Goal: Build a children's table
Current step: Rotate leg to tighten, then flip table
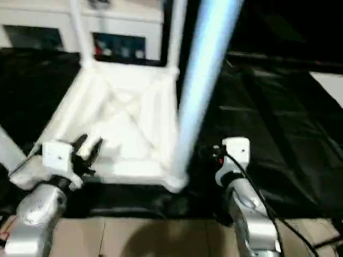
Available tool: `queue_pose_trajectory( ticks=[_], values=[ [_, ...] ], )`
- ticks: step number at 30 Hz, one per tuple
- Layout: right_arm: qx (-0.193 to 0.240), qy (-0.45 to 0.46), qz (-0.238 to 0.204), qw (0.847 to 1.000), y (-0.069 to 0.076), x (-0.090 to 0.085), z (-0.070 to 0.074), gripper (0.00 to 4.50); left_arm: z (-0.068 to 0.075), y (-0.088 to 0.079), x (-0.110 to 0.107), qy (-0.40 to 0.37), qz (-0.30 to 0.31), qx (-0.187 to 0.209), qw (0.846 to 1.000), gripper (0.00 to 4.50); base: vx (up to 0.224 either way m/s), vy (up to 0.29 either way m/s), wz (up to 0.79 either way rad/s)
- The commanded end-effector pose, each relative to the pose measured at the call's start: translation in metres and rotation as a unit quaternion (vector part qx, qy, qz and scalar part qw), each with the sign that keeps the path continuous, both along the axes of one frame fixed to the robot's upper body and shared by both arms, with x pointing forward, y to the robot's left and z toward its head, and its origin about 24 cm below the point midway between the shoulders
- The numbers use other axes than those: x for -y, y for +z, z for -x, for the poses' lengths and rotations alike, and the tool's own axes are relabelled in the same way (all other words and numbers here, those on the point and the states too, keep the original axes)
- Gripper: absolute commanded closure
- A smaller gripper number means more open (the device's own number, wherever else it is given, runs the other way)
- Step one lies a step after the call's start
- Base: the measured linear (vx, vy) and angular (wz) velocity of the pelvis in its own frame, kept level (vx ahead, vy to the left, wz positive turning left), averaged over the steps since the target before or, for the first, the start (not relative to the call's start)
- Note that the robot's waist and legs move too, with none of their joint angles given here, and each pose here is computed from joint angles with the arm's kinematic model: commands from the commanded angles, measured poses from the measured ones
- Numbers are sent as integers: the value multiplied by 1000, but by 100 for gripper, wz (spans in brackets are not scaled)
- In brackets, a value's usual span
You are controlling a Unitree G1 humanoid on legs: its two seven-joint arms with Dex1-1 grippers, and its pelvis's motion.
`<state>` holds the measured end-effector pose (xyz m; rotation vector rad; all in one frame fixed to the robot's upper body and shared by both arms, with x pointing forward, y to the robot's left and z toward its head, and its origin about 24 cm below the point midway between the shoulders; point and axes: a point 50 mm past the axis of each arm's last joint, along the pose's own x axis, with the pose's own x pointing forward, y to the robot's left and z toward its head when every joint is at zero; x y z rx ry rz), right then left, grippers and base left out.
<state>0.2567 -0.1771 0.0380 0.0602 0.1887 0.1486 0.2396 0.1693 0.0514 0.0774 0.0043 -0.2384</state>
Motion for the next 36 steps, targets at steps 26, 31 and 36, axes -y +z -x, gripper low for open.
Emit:
queue_pose_trajectory(
  ticks=[26, 31, 36],
  values=[
    [-7, 370, -15, 929, 19, 6, 24, 0, 72, 17, -98, -128, 58, -77, 987, 50, -17, -9, -2],
    [-7, 408, -29, 912, 24, 4, 26, 0, 94, 22, -116, -117, 52, -87, 988, 10, 0, 0, 0],
    [-13, 442, -28, 896, 21, -7, 25, 0, 110, 21, -133, -99, 53, -108, 988, 10, 0, 0, 0]
  ],
)
